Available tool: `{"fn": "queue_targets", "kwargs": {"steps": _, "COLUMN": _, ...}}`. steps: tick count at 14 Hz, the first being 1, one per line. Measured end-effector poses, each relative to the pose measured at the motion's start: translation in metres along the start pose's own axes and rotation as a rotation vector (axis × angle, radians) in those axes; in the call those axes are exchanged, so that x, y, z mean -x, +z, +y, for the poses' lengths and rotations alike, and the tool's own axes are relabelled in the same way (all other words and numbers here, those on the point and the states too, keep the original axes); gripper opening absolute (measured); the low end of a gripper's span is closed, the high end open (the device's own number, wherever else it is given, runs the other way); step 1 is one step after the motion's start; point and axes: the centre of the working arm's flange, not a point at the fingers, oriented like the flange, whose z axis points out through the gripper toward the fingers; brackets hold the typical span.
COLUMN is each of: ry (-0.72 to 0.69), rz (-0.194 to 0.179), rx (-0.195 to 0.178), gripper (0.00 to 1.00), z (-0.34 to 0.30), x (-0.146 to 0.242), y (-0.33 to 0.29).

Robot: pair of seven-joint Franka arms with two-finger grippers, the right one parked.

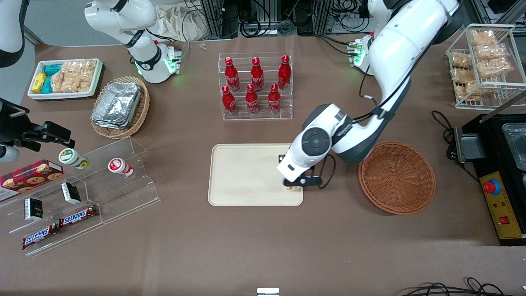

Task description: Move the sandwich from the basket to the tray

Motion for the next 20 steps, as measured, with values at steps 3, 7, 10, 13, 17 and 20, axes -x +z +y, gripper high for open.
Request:
{"fn": "queue_targets", "kwargs": {"steps": 3, "ry": 0.032, "rz": -0.014, "rx": -0.017, "gripper": 0.19, "z": 0.014, "x": 0.005, "y": 0.049}}
{"fn": "queue_targets", "kwargs": {"steps": 7, "ry": 0.035, "rz": -0.012, "rx": -0.017, "gripper": 0.33, "z": 0.016, "x": 0.003, "y": 0.054}}
{"fn": "queue_targets", "kwargs": {"steps": 10, "ry": 0.021, "rz": 0.001, "rx": -0.012, "gripper": 0.61, "z": 0.014, "x": -0.003, "y": 0.048}}
{"fn": "queue_targets", "kwargs": {"steps": 13, "ry": -0.078, "rz": 0.047, "rx": -0.002, "gripper": 0.89, "z": 0.001, "x": -0.021, "y": 0.005}}
{"fn": "queue_targets", "kwargs": {"steps": 17, "ry": -0.228, "rz": 0.11, "rx": -0.051, "gripper": 1.0, "z": -0.081, "x": -0.046, "y": -0.124}}
{"fn": "queue_targets", "kwargs": {"steps": 20, "ry": -0.331, "rz": 0.159, "rx": -0.086, "gripper": 1.0, "z": -0.152, "x": -0.041, "y": -0.212}}
